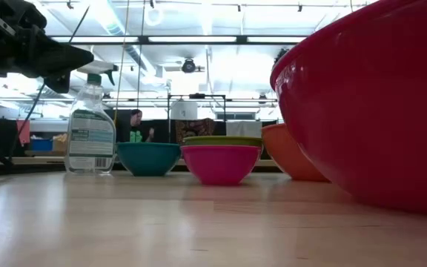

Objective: Nest bowls inside each other

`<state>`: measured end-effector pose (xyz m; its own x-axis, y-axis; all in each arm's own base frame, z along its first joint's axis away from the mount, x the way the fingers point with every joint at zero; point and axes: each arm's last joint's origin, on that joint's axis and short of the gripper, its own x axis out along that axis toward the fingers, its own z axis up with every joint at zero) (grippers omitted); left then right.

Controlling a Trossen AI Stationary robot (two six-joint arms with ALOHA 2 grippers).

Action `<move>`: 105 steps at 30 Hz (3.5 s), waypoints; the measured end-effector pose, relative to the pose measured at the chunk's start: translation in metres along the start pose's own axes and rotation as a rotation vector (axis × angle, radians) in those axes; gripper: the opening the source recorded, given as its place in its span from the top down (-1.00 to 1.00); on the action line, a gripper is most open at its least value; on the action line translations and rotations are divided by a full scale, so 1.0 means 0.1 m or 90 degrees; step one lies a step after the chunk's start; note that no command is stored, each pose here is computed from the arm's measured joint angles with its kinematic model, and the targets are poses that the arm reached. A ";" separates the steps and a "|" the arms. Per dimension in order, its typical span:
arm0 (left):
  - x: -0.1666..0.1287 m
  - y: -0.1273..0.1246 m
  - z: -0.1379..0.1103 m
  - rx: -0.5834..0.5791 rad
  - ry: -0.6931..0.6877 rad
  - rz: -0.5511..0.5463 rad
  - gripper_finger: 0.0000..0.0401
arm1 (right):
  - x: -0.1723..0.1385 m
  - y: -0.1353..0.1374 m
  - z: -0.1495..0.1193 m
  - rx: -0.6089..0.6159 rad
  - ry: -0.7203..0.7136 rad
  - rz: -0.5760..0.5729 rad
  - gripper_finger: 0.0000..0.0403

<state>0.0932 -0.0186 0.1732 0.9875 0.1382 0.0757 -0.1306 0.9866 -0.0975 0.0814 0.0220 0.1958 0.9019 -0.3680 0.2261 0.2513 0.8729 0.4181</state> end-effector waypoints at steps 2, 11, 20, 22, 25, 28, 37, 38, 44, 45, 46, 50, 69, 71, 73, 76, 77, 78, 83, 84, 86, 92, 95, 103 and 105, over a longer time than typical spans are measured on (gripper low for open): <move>0.00 0.00 0.00 0.000 0.000 0.000 0.86 | 0.00 0.00 0.00 0.000 0.000 0.000 0.59; 0.00 0.00 0.00 0.000 0.000 0.000 0.86 | 0.00 0.00 0.00 0.000 0.000 0.000 0.59; 0.00 0.00 0.00 0.000 0.000 0.000 0.86 | 0.00 0.00 0.00 0.000 0.000 0.000 0.59; 0.00 0.00 0.00 0.000 0.000 0.000 0.86 | 0.00 0.00 0.00 0.000 0.000 0.000 0.59; 0.00 0.00 0.00 0.000 0.000 0.000 0.86 | 0.00 0.00 0.00 0.000 0.000 0.000 0.59; 0.00 0.00 0.00 0.000 0.000 0.000 0.86 | 0.00 0.00 0.00 0.000 0.000 0.000 0.59; 0.00 0.00 0.00 0.000 0.000 0.000 0.86 | 0.00 0.00 0.00 0.000 0.000 0.000 0.59; 0.00 0.00 0.00 0.000 0.000 0.000 0.86 | 0.00 0.00 0.00 0.000 0.000 0.000 0.59; 0.00 0.00 0.01 -0.003 -0.006 0.000 0.86 | 0.00 0.00 0.00 0.000 0.000 0.000 0.59; 0.00 0.00 0.02 -0.005 -0.010 0.000 0.86 | 0.00 0.00 0.00 0.000 0.000 0.000 0.59; 0.00 0.00 0.02 -0.007 -0.013 0.000 0.86 | 0.00 0.00 0.00 0.000 0.000 0.000 0.59; 0.00 0.00 0.08 -0.062 -0.050 -0.004 0.86 | 0.00 0.00 0.00 0.000 0.000 0.000 0.59; 0.02 -0.03 0.28 -0.167 -0.082 -0.025 0.86 | 0.11 0.13 0.72 -0.090 -0.036 -0.078 0.59; 0.06 -0.05 0.30 -0.170 -0.061 -0.016 0.86 | 0.15 0.20 0.87 -0.108 0.009 -0.088 0.59; 0.12 -0.08 0.28 -0.156 -0.033 -0.011 0.86 | 0.18 0.24 0.94 -0.157 0.088 -0.108 0.59; 0.20 -0.14 0.25 -0.108 0.000 -0.017 0.86 | 0.22 0.26 0.99 -0.181 0.194 -0.167 0.59; 0.24 -0.16 0.24 -0.096 0.008 -0.017 0.86 | 0.24 0.26 0.99 -0.175 0.225 -0.190 0.59; 0.27 -0.18 0.23 -0.089 0.015 -0.018 0.86 | 0.26 0.27 0.99 -0.162 0.257 -0.209 0.59; 0.46 -0.26 0.31 -0.071 0.027 0.009 0.86 | 0.37 0.26 0.92 -0.102 0.439 -0.320 0.59; 0.51 -0.27 0.35 -0.069 0.030 0.021 0.86 | 0.40 0.24 0.91 -0.110 0.479 -0.342 0.59; 0.59 -0.30 0.42 -0.065 0.037 0.033 0.86 | 0.46 0.20 0.86 -0.134 0.553 -0.385 0.59; 0.81 -0.39 0.53 -0.044 0.065 0.060 0.68 | 0.75 0.04 0.69 -0.171 0.690 -0.437 0.57; 0.86 -0.40 0.50 -0.029 0.084 0.087 0.48 | 0.91 -0.08 0.62 -0.178 0.734 -0.442 0.50; 0.89 -0.41 0.49 -0.029 0.084 0.104 0.06 | 1.15 -0.54 0.52 -0.169 0.844 -0.485 0.15; 0.89 -0.41 0.50 -0.032 0.079 0.103 0.04 | 1.20 -0.66 0.50 -0.149 0.855 -0.486 0.06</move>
<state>0.1820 -0.0422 0.2332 0.9577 0.2798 -0.0678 -0.2870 0.9465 -0.1474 0.1556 -0.0961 0.2397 0.1481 -0.2976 -0.9431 0.7106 0.6953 -0.1078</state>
